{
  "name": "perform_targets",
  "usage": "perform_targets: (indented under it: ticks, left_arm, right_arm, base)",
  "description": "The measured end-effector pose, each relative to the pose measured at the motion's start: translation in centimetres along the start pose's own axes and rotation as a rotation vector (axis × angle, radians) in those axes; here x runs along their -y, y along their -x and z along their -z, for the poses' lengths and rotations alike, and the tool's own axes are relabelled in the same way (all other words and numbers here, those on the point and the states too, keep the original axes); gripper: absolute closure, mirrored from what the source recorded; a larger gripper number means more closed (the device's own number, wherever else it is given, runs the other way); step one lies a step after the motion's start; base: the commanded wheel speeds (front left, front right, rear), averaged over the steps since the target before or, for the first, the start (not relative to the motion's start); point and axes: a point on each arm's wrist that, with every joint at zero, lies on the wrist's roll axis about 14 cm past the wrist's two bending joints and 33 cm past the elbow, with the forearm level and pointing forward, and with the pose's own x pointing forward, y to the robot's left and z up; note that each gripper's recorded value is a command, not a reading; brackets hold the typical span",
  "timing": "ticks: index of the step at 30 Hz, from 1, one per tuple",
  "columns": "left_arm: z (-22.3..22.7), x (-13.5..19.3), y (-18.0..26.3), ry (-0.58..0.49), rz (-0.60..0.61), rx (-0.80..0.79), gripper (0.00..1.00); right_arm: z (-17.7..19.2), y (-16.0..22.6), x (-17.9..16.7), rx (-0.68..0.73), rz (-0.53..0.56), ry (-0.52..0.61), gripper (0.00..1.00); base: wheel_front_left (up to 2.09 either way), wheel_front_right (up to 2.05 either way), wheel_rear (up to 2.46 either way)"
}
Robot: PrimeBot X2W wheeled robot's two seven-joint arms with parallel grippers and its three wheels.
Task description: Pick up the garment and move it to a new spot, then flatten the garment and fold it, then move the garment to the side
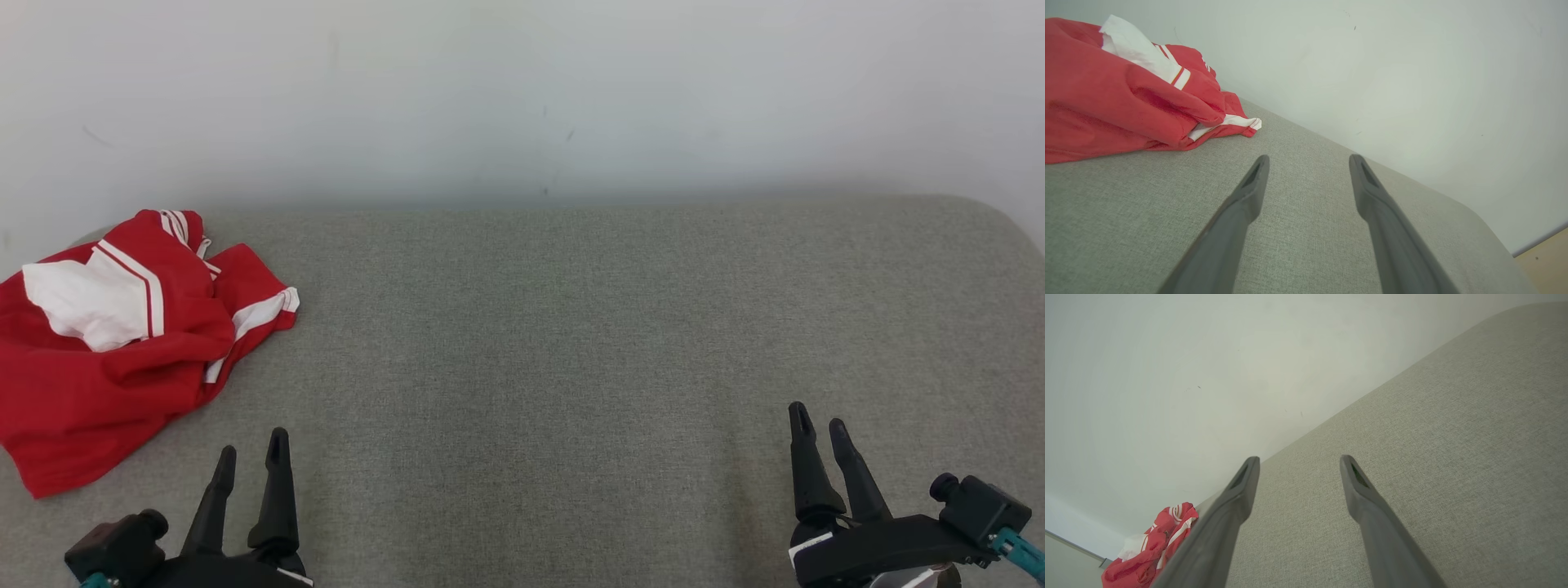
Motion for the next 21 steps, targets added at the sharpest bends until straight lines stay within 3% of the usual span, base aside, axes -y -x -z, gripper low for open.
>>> perform_targets:
  ticks: [21]
  left_arm:
    - [-0.33,0.65,0.23,-0.231,0.031,0.022,0.0]
  right_arm:
    - [0.18,0.32,-0.63,0.009,-0.036,0.233,0.0]
  base:
    - [0.0,0.0,0.0]
